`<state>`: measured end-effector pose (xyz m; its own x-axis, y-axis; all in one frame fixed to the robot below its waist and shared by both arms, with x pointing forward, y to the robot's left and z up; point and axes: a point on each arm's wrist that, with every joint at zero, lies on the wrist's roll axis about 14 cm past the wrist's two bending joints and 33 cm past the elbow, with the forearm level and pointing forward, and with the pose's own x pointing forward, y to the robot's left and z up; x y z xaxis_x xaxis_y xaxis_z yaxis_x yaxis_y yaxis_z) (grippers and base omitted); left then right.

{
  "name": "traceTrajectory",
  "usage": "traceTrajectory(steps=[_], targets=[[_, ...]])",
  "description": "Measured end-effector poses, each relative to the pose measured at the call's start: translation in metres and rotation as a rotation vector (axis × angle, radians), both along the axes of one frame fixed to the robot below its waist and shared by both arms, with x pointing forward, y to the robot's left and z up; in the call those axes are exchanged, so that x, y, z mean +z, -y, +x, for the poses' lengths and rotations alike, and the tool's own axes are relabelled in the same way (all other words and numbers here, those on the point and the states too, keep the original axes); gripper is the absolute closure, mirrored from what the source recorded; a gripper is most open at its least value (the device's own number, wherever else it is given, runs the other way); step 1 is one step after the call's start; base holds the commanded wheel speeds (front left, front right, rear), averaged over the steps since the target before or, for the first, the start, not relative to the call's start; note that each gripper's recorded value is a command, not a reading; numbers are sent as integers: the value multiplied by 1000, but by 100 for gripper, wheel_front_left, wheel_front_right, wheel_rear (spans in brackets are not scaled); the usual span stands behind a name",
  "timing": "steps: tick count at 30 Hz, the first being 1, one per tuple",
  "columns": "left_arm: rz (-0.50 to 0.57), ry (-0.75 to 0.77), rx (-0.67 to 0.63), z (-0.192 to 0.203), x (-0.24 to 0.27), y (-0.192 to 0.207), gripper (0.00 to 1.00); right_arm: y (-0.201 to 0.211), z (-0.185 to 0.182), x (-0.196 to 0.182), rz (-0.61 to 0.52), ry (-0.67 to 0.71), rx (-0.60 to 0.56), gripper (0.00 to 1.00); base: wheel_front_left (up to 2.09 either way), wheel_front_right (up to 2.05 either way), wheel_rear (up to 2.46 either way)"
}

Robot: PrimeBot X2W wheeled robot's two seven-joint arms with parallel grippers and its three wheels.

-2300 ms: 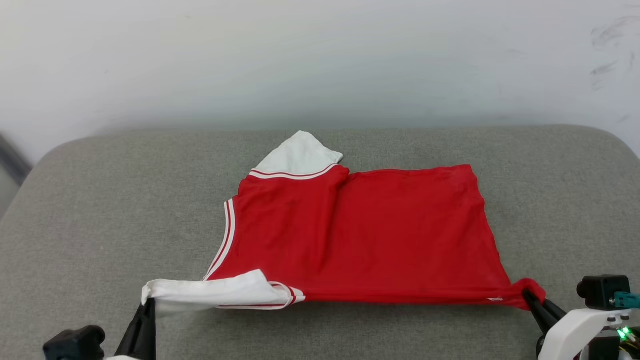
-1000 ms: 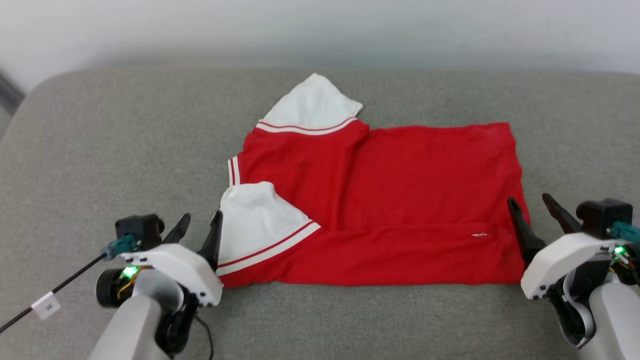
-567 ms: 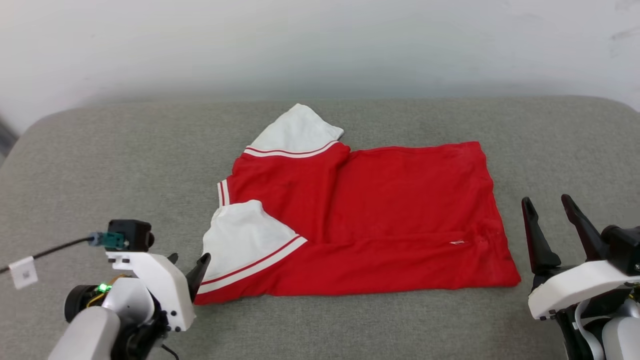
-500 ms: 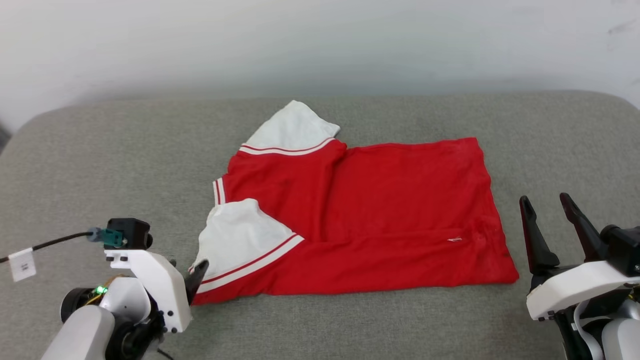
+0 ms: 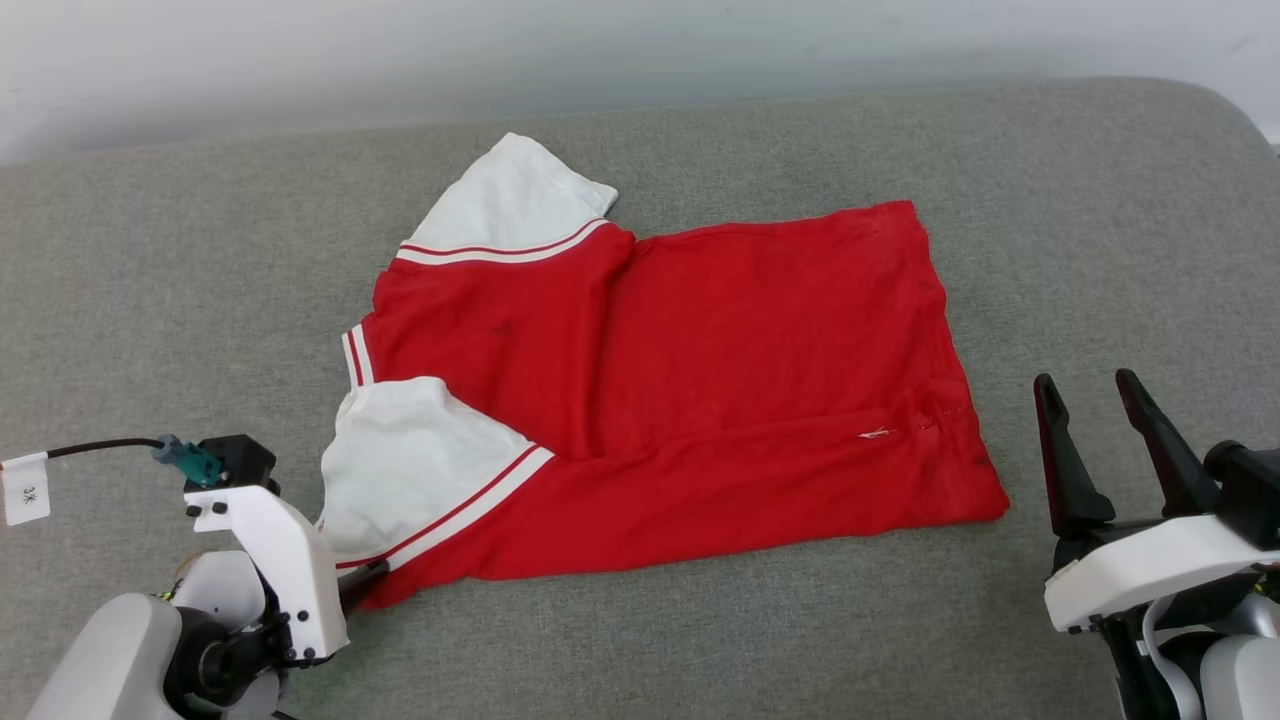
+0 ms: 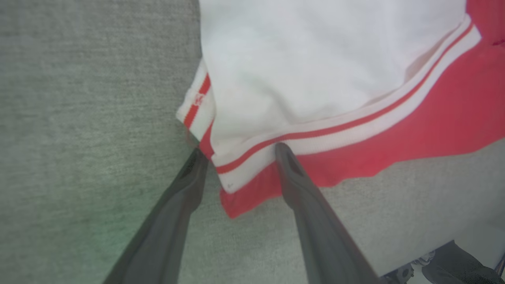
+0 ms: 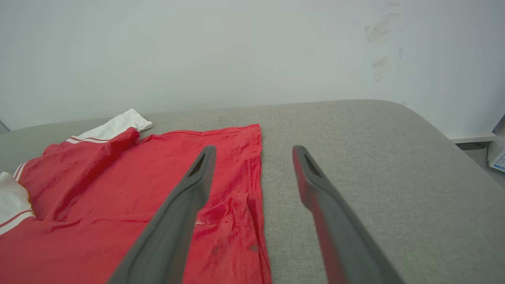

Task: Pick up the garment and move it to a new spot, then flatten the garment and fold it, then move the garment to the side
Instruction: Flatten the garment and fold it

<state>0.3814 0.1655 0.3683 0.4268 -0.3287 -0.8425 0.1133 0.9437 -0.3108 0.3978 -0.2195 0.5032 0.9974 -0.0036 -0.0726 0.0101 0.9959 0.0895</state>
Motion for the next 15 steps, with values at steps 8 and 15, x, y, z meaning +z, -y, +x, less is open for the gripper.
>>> traceTrajectory(steps=[8,15], targets=[[-14,113,17,10,9,1,100,8,-4,-12,41,-94,-7,0,0,0,0],[-9,318,55,25,48,-3,100,27,-19,-64,58,-469,11,0,0,0,0]])
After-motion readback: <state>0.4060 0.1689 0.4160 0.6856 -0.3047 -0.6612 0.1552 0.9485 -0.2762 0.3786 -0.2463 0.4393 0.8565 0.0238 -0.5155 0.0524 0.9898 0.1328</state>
